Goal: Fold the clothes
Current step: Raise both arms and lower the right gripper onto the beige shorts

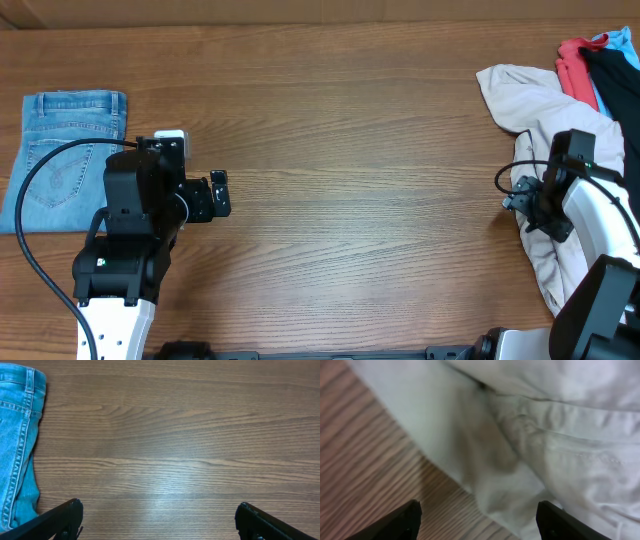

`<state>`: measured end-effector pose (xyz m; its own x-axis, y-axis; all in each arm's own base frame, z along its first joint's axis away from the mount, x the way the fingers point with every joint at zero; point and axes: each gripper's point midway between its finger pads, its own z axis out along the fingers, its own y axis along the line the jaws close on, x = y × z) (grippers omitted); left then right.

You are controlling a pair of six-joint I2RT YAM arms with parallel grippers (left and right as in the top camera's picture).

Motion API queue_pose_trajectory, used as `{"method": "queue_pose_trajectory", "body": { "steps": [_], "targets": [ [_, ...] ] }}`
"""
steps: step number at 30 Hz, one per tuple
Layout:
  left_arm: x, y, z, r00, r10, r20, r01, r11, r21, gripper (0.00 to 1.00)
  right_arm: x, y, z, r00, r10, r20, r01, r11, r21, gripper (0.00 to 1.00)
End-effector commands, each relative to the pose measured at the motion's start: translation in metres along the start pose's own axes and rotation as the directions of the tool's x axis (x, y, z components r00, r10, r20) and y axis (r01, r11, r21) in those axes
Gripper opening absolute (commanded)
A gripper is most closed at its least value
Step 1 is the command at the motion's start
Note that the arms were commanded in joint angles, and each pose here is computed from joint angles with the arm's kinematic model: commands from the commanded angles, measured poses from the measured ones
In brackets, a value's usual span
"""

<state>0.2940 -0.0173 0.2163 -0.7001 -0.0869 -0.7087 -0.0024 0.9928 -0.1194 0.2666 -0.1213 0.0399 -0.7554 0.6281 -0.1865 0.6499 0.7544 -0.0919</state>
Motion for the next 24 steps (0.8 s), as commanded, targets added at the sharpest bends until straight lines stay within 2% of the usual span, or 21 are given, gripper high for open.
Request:
{"method": "queue_pose_trajectory", "body": {
  "steps": [1, 13, 14, 16, 19, 20, 21, 24],
  "targets": [
    [-0.010, -0.001, -0.003, 1.000, 0.005, 0.019, -0.005, 1.000, 0.009, 1.00, 0.006, -0.012, 0.010, 1.000, 0.018, -0.002, -0.018, 0.999, 0.030, 0.78],
    [-0.009, -0.001, -0.003, 1.000, 0.004, 0.014, -0.004, 1.000, 0.008, 1.00, 0.019, -0.010, 0.027, 1.000, 0.023, -0.009, -0.022, 1.000, 0.012, 0.77],
    [-0.009, -0.001, -0.003, 1.000, 0.004, 0.014, -0.004, 1.000, 0.008, 1.00, 0.020, -0.011, 0.028, 1.000, 0.022, -0.010, -0.022, 1.000, 0.012, 0.73],
    [-0.009, -0.001, -0.003, 1.000, 0.004, 0.014, -0.004, 1.000, 0.008, 1.00, 0.020, -0.011, 0.028, 1.000, 0.022, -0.010, -0.022, 1.000, 0.012, 0.57],
    [-0.009, -0.001, -0.003, 1.000, 0.004, 0.014, -0.004, 1.000, 0.008, 1.00, 0.021, -0.010, 0.028, 1.000, 0.022, -0.012, -0.022, 1.000, 0.009, 0.25],
    [-0.008, -0.001, -0.003, 1.000, 0.004, 0.012, -0.004, 1.000, 0.008, 1.00, 0.022, -0.006, 0.028, 1.000, 0.022, -0.019, -0.022, 1.000, -0.013, 0.08],
    [-0.008, -0.001, -0.003, 1.000, 0.004, 0.011, -0.004, 1.000, 0.008, 1.00, 0.023, -0.002, 0.028, 0.999, 0.020, -0.029, -0.021, 0.999, -0.040, 0.04],
    [-0.007, -0.001, -0.003, 1.000, 0.004, 0.008, -0.004, 1.000, 0.007, 1.00, 0.028, 0.009, 0.026, 0.998, 0.014, -0.057, -0.020, 0.995, -0.100, 0.04]
  ]
}}
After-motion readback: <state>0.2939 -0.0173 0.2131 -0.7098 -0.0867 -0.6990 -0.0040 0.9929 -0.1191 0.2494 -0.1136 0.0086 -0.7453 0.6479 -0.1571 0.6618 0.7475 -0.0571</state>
